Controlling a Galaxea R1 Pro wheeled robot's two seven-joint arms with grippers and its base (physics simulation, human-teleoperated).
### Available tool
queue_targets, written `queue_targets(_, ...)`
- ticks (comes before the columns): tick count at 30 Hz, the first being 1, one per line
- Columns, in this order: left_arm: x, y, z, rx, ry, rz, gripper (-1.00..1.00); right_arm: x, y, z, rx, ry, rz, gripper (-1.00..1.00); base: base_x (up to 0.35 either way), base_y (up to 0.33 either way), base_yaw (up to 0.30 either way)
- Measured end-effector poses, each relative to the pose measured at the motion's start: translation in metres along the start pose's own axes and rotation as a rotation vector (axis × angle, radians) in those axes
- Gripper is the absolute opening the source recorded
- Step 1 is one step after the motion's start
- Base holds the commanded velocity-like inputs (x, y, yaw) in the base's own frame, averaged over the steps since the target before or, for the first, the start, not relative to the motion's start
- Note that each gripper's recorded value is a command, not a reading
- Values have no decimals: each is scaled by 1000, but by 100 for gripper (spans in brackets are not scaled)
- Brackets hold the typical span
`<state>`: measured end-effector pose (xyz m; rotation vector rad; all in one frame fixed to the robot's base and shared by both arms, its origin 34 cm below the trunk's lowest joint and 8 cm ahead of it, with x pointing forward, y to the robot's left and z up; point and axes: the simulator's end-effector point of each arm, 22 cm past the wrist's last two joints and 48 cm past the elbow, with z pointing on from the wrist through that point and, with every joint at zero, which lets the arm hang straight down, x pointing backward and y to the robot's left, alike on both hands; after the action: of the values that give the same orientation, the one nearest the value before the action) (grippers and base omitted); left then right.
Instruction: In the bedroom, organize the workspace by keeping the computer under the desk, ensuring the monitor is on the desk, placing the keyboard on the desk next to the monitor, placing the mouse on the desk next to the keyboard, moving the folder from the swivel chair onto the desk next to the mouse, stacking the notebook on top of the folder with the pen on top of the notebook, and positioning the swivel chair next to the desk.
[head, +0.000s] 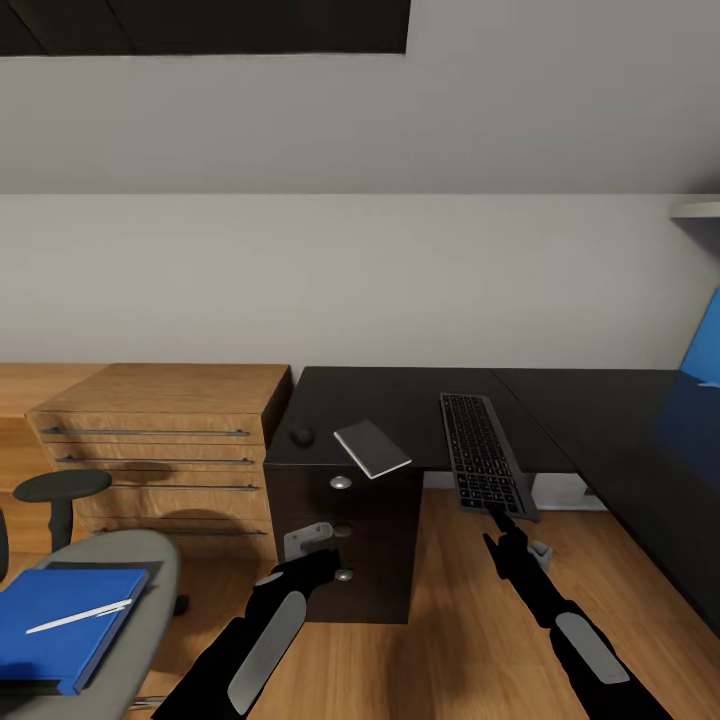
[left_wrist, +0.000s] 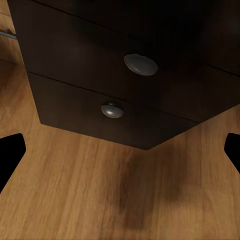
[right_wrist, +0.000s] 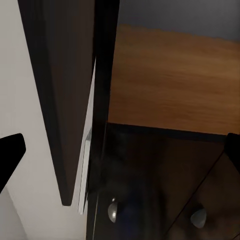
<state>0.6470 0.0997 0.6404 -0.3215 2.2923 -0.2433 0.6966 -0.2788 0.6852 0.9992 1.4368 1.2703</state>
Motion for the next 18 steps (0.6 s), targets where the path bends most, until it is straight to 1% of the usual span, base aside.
queue_targets(4,0,0,0,0,0,0,100,0,0,0,0,0,0,100,0,0,0)
queue_targets(14,-16,-6,-11,0,0,0,100,-3,20,2,0,0,0,100,0,0,0)
queue_targets(18,-16,-6,-11,0,0,0,100,-4,20,2,-1,-1,0,100,0,0,0)
